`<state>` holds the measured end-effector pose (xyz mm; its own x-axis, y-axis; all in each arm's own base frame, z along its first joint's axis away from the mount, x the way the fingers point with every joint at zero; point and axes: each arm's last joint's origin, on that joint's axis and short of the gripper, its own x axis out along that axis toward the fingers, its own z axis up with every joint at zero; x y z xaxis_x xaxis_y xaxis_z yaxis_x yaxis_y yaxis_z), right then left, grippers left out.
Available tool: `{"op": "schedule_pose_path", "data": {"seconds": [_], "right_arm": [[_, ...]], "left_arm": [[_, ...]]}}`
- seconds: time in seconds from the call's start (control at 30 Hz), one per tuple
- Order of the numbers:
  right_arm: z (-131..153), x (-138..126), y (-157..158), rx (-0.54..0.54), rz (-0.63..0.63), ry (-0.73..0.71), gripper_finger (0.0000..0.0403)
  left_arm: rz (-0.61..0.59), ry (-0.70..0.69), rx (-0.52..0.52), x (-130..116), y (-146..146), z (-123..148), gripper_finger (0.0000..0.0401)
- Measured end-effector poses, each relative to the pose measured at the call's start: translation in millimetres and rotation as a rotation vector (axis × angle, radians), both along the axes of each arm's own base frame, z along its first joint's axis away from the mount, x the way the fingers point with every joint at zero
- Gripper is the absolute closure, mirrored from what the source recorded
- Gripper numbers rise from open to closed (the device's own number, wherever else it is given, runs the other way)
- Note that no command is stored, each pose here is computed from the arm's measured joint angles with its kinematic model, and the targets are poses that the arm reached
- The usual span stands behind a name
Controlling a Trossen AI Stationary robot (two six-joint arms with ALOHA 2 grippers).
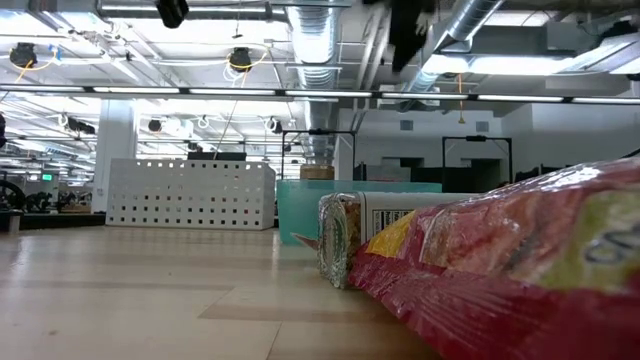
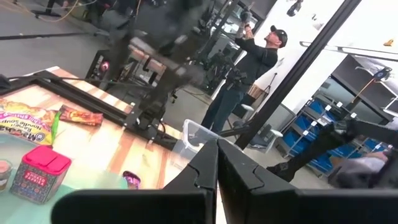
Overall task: Pick & Place Food Item
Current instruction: Put the top blue spoon into the transparent bin
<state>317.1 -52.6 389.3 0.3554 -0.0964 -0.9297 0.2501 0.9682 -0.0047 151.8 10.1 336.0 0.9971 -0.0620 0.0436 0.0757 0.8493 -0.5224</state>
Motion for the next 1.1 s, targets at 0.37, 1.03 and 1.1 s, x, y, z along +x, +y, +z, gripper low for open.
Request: {"op": "schedule_pose_path", "data": {"seconds": [0.37,1.03,1.1], "right_arm": [[80.5,-115.7,55.9,0.004,-0.228,-0.309,0.0029],[-65.2,-112.0,68.9,0.107,-0.444,0.182,0.0029],[-82.3,-104.1,73.2,0.154,-0.37,0.158,0.0029]], "left_arm": [[-0.002,0.008,-0.001,8.3,0.7,-2.1,0.0401],[-0.081,0.023,-0.029,39.6,-10.3,-11.6,0.0401],[-0.096,0.033,-0.029,42.3,-13.2,-13.5,0.0401]]}}
